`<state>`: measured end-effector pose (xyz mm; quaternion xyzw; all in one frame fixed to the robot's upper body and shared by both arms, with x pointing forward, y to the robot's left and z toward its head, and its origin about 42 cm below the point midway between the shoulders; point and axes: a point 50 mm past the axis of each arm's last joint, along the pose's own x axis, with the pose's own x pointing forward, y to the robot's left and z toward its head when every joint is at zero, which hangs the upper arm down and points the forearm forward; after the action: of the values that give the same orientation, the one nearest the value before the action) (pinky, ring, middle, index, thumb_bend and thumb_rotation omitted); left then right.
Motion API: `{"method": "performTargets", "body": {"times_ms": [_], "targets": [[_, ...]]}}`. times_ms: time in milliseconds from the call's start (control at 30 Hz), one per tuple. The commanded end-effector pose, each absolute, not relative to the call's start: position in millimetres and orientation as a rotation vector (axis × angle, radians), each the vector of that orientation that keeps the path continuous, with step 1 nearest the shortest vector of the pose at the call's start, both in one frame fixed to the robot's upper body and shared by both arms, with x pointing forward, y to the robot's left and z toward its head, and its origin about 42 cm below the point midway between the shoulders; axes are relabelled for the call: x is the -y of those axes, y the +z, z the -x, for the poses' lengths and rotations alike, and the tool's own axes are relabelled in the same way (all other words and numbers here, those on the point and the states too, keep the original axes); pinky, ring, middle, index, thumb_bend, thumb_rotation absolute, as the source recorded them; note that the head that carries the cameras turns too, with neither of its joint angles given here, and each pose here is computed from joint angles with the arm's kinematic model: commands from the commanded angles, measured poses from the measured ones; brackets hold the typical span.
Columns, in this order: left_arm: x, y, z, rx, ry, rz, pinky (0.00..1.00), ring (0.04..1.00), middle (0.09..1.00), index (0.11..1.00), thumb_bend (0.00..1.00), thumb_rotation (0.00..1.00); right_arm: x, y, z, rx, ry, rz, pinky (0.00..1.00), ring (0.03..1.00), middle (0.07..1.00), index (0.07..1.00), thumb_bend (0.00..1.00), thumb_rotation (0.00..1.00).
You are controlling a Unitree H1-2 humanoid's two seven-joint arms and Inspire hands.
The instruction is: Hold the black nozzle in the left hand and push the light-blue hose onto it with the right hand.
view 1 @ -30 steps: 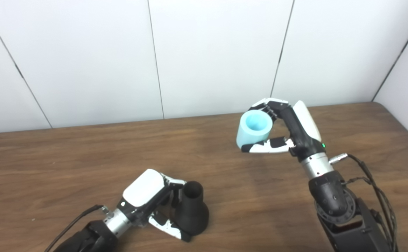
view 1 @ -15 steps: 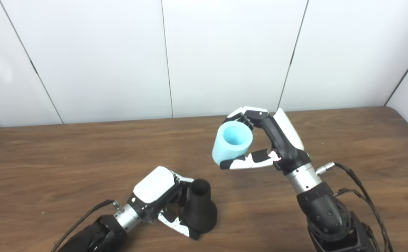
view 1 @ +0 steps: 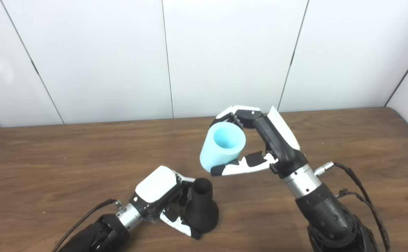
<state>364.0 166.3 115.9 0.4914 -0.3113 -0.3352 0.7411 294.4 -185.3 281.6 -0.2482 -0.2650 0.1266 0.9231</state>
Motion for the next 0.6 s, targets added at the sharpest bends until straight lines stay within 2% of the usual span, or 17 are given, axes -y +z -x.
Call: {"method": "performTargets", "body": {"times_ms": [0,133,500,567], "targets": [[-161.8,69.7,-335.0,0.542,-0.825,-1.074,0.15,0.212,0.472,0.48,0.52,0.0,183.6,298.8,-288.7,0.605,0.281,0.486,0.25,0.379,0.474,0.547,0.51,0.0],[-161.4,70.1,-335.1,0.545,-0.823,-1.073,0.15,0.2,0.471,0.479,0.52,0.0,182.5,295.8,-287.4,0.573,0.335,0.477,0.28,0.394,0.473,0.543,0.51,0.0],[-160.1,72.5,-332.7,0.552,-0.82,-1.065,0.15,0.202,0.472,0.479,0.52,0.0,181.2,282.2,-292.3,0.488,0.392,0.534,0.2,0.353,0.479,0.538,0.51,0.0],[-159.8,73.0,-332.5,0.552,-0.822,-1.065,0.14,0.198,0.471,0.479,0.52,0.0,180.7,278.8,-294.1,0.479,0.4,0.544,0.22,0.357,0.476,0.539,0.51,0.0]]}}
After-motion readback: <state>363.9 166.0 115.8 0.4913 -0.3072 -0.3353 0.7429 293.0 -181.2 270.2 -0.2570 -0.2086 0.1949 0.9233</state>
